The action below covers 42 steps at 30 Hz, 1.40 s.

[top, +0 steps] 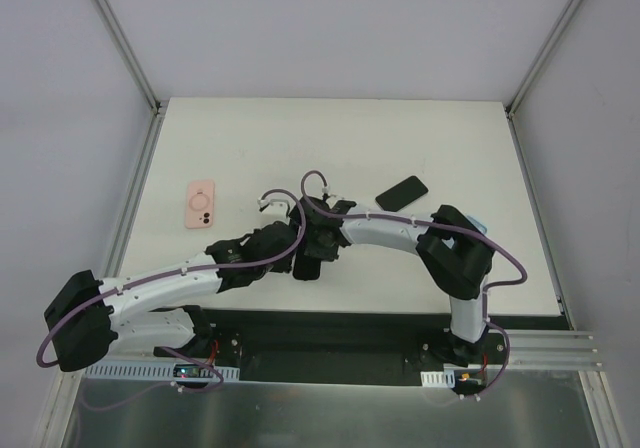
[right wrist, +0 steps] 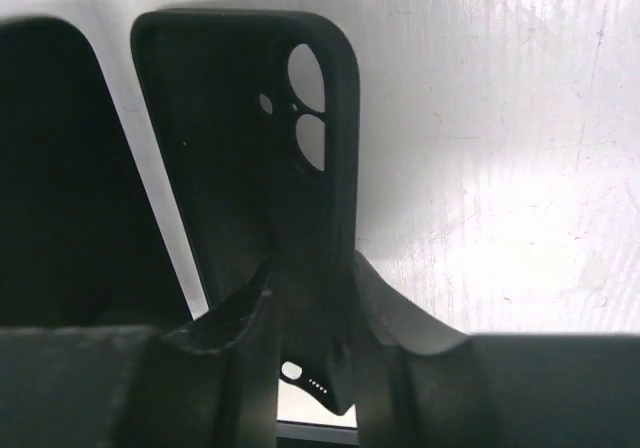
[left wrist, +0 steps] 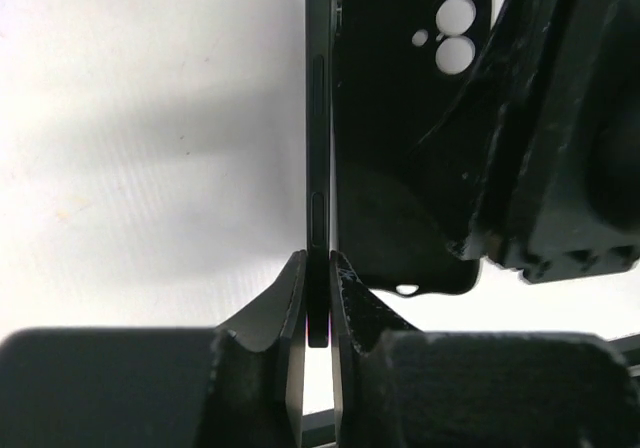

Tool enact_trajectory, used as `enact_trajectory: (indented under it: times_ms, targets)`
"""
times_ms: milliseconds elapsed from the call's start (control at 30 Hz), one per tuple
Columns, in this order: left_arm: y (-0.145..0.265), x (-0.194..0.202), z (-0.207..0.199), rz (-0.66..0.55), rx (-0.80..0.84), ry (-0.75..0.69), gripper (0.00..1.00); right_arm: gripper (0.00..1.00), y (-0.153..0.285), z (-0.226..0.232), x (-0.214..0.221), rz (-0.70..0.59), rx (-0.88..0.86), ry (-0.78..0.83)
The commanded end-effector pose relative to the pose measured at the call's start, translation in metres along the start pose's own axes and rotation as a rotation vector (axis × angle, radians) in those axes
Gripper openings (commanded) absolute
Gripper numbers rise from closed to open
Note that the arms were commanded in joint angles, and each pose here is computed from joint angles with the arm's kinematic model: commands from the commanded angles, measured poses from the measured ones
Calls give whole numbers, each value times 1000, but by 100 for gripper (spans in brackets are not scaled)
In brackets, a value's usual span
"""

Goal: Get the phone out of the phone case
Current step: Place the phone case at the center of the board, then place the phone at the center of the board.

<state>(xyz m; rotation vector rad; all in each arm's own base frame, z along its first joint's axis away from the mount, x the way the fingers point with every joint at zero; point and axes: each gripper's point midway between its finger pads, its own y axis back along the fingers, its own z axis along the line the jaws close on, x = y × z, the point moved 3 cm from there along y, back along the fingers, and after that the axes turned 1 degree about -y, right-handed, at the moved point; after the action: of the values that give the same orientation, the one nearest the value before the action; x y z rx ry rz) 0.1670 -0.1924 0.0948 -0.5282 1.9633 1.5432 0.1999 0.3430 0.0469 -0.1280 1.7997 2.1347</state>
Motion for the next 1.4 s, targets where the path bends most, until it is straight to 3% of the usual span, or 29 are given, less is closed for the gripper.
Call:
enact_trajectory:
  times_ms: [0,33,67,300,567,867,900,933,1033,1133,1367]
  targets:
    - [13,-46,-34,-157,127,35,0,23,-24,-84,45,93,348,130]
    - [13,-47,-33,-166,122,36,0,16,-20,-82,42,74,337,129]
    - [13,-47,-32,-168,120,35,0,2,-18,-82,39,63,332,125]
    - [15,-56,-30,-201,96,17,0,1,5,-94,22,-14,332,115]
    - [11,-74,-32,-230,55,-28,0,2,32,-161,-8,-87,371,-5]
    - [-16,-112,-64,-221,9,-113,0,3,56,-240,-33,-135,430,-177]
    - [-24,-117,-70,-213,-1,-120,0,9,57,-247,-31,-129,438,-185]
    - [-27,-118,-73,-205,-8,-134,0,33,59,-250,-33,-127,428,-177]
    - [-47,-126,-82,-189,-56,-172,0,78,65,-259,-40,-130,418,-189]
    - [-67,-131,-88,-181,-113,-222,0,91,76,-263,-48,-150,408,-204]
    - [-103,-138,-95,-172,-249,-378,0,92,114,-279,-57,-228,399,-244]
